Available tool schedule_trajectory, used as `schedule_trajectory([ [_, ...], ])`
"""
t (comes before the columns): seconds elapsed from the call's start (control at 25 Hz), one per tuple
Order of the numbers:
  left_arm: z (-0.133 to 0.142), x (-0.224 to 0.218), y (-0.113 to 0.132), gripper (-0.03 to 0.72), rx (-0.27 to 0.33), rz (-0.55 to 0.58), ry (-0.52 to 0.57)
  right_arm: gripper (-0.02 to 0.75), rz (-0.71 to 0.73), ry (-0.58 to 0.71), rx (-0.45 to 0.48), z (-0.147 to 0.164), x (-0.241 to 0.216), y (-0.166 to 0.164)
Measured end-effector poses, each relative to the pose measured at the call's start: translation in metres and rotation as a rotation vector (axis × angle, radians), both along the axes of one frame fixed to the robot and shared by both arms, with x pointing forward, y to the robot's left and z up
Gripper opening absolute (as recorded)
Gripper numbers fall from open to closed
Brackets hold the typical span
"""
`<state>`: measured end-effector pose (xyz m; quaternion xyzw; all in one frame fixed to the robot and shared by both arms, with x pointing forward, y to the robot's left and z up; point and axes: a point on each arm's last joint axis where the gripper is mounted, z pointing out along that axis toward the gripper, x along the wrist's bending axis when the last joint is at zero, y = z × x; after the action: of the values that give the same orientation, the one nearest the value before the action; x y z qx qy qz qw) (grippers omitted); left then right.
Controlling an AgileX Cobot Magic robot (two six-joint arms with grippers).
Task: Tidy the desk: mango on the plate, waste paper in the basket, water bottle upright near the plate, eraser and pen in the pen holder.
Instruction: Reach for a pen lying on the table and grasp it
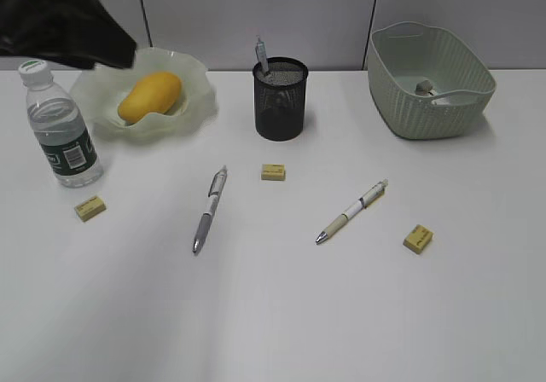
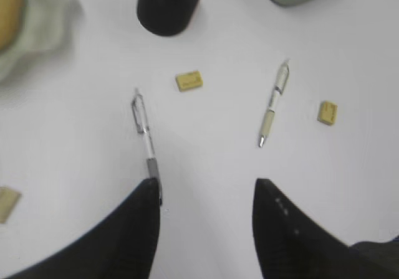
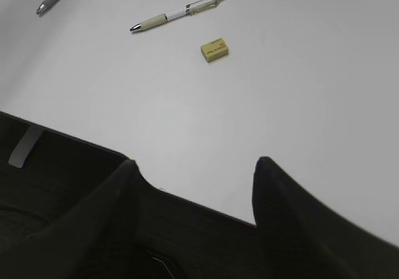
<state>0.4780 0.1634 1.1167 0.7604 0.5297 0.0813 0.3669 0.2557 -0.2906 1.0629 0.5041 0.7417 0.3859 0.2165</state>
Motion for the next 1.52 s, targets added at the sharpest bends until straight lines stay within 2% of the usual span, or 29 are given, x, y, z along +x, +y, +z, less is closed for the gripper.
schedule_trajectory([
  [0.16,-0.028,0.011,-0.027,0.372,0.025,-0.019,0.149,0.458,0.0,0.002,-0.001,0.0,0.0,0.0],
  [0.32,-0.048,0.026,-0.045,0.372,0.078,-0.016,0.281,0.458,0.0,0.004,-0.002,-0.001,0.0,0.0],
  [0.64,-0.09,0.064,-0.059,0.375,0.301,0.071,0.487,0.458,0.0,0.017,-0.009,-0.005,0.001,0.0],
  [0.88,-0.112,0.085,-0.077,0.384,0.341,0.071,0.518,0.458,0.0,0.017,-0.009,-0.005,0.001,0.0],
  [1.16,-0.149,0.097,-0.087,0.479,0.457,0.098,0.545,0.458,0.0,0.017,-0.009,-0.005,0.001,0.0],
  [1.52,-0.169,0.116,-0.094,0.486,0.388,0.213,0.441,0.458,0.0,0.016,-0.008,-0.005,0.0,0.0],
])
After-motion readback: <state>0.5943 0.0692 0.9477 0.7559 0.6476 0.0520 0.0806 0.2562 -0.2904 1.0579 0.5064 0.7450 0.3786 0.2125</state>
